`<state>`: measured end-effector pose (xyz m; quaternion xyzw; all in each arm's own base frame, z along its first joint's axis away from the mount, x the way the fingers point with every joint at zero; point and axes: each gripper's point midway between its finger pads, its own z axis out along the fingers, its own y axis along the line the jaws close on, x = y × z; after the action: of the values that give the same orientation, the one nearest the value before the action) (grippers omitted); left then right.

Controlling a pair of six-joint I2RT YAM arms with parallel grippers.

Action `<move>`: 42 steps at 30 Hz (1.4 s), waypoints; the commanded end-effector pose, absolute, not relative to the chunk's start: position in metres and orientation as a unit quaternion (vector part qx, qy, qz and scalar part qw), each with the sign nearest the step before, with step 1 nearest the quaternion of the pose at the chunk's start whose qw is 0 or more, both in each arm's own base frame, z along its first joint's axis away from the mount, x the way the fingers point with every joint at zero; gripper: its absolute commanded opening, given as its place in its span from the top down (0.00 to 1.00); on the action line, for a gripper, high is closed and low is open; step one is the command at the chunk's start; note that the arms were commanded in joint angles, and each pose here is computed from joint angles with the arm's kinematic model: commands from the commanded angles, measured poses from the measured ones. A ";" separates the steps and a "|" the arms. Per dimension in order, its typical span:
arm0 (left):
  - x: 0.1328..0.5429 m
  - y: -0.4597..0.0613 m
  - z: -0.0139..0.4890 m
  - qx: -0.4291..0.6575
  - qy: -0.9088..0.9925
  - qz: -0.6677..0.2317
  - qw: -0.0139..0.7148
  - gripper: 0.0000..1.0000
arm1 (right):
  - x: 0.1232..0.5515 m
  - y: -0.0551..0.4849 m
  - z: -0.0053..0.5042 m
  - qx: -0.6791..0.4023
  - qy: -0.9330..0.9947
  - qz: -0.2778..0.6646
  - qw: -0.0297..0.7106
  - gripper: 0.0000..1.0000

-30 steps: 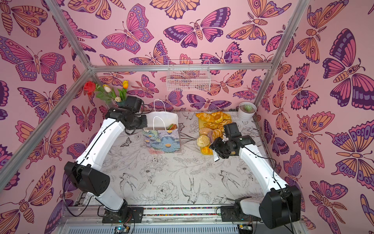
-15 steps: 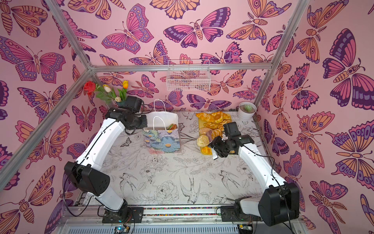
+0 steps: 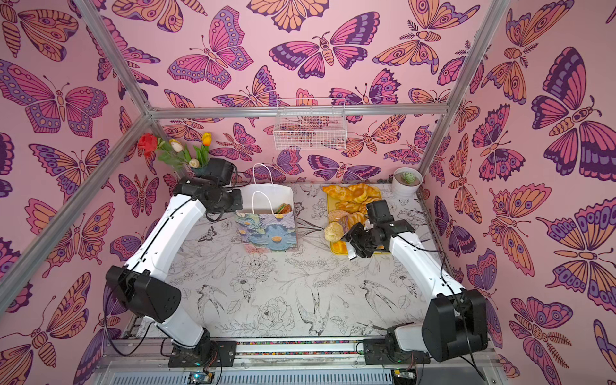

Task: Pack bread into a paper bag
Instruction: Pick up the fake bread from the plate.

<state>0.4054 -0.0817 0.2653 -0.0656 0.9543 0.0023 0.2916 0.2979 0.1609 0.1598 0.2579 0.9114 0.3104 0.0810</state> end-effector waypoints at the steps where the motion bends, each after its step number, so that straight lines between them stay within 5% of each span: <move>1: 0.402 -0.074 0.260 -0.074 0.955 0.014 0.285 0.94 | 0.306 0.160 0.161 0.263 0.906 0.321 0.086 0.48; 13: 0.401 -0.073 0.259 -0.075 0.956 0.017 0.284 0.94 | 0.314 0.152 0.152 0.276 0.901 0.325 0.079 0.49; 25: 0.400 -0.072 0.261 -0.075 0.955 0.016 0.287 0.93 | 0.303 0.152 0.151 0.275 0.899 0.334 0.068 0.77; 42: 0.401 -0.074 0.269 -0.074 0.953 0.009 0.294 0.93 | 0.273 0.156 0.278 0.160 0.886 0.400 0.174 0.79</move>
<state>0.4043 -0.0802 0.2643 -0.0663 0.9544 0.0059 0.2909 0.2783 0.1517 0.2461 0.2013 0.8929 0.3750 0.1471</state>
